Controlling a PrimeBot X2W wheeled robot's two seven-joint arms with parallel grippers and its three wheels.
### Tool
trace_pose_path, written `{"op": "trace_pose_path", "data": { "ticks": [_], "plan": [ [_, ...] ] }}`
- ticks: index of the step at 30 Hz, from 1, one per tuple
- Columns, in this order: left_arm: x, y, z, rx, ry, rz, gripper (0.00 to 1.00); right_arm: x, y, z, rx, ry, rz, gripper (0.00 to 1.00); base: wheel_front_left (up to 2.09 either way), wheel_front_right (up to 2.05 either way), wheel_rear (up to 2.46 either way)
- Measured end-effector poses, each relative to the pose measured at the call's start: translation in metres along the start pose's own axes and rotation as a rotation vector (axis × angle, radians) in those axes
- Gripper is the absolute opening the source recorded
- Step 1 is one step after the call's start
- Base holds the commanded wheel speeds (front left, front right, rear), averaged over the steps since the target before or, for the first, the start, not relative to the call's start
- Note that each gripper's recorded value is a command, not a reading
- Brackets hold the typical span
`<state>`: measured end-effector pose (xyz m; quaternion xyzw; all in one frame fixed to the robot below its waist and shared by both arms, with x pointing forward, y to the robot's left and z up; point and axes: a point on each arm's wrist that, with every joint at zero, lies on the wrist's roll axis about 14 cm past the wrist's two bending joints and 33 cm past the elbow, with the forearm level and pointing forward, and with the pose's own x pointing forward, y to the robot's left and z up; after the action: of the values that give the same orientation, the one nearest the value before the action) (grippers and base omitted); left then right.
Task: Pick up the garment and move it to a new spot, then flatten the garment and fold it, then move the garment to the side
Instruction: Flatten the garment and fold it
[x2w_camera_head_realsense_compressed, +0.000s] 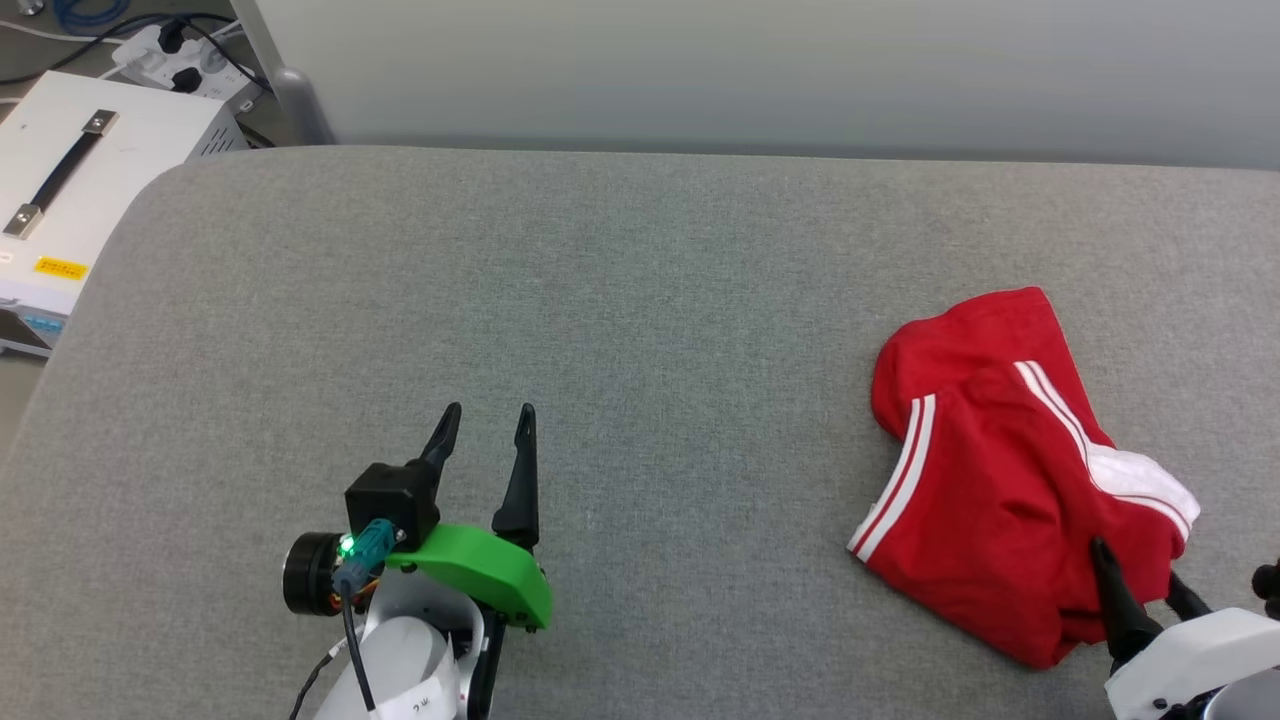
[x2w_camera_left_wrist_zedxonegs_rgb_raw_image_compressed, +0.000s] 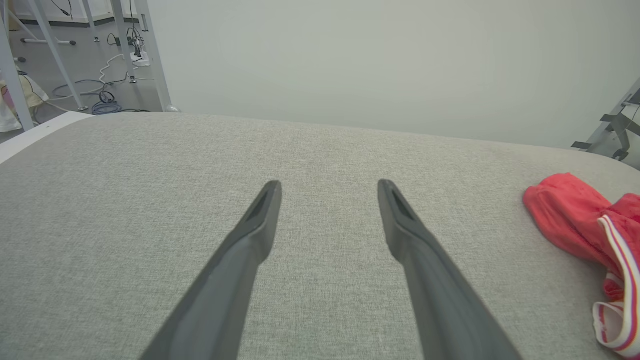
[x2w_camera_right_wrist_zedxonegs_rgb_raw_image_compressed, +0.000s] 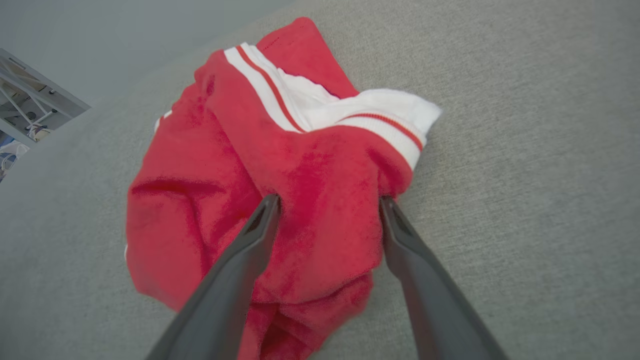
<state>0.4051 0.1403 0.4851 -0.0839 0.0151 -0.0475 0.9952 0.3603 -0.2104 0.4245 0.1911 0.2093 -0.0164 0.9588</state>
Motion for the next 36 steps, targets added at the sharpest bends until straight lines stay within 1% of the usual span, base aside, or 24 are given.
{"op": "trace_pose_path", "data": {
  "ticks": [3, 6, 8, 12, 15, 21, 26, 31, 33, 36],
  "plan": [
    [-0.003, -0.001, 0.001, 0.002, 0.000, -0.002, 1.00, -0.004, 0.002, 0.025, -0.024, -0.136, -0.002, 1.00, 0.00, 0.00, 0.00],
    [-0.008, 0.000, 0.002, 0.006, 0.001, -0.001, 1.00, -0.008, 0.007, 0.041, -0.045, -0.214, 0.007, 1.00, 0.00, 0.00, 0.00],
    [-0.009, 0.001, 0.004, 0.007, -0.005, 0.001, 1.00, -0.009, 0.009, 0.047, -0.048, -0.238, 0.012, 1.00, 0.00, 0.00, 0.00],
    [-0.012, 0.004, 0.008, 0.005, -0.015, 0.013, 1.00, -0.011, 0.011, 0.053, -0.058, -0.241, 0.014, 1.00, 0.00, 0.00, 0.00],
    [-0.015, 0.005, 0.008, -0.002, -0.017, 0.018, 1.00, -0.011, 0.007, 0.050, -0.080, -0.174, 0.004, 1.00, 0.00, 0.00, 0.00],
    [-0.015, 0.006, 0.004, -0.008, -0.006, 0.026, 1.00, 0.002, -0.019, 0.032, -0.156, 0.063, -0.037, 1.00, 0.00, 0.00, 0.00],
    [-0.011, 0.008, -0.002, -0.013, 0.011, 0.033, 1.00, 0.020, -0.044, 0.031, -0.201, 0.209, -0.084, 1.00, 0.00, 0.00, 0.00],
    [0.001, 0.009, -0.006, -0.015, 0.019, 0.034, 1.00, 0.045, -0.053, 0.024, -0.225, 0.319, -0.095, 1.00, 0.00, 0.00, 0.00],
    [0.006, 0.009, -0.009, -0.017, 0.026, 0.035, 1.00, 0.054, -0.053, 0.012, -0.229, 0.382, -0.090, 1.00, 0.00, 0.00, 0.00],
    [0.010, 0.011, -0.017, -0.020, 0.042, 0.044, 1.00, 0.057, -0.059, -0.018, -0.227, 0.519, -0.098, 1.00, 0.00, 0.00, 0.00]
  ]
}}
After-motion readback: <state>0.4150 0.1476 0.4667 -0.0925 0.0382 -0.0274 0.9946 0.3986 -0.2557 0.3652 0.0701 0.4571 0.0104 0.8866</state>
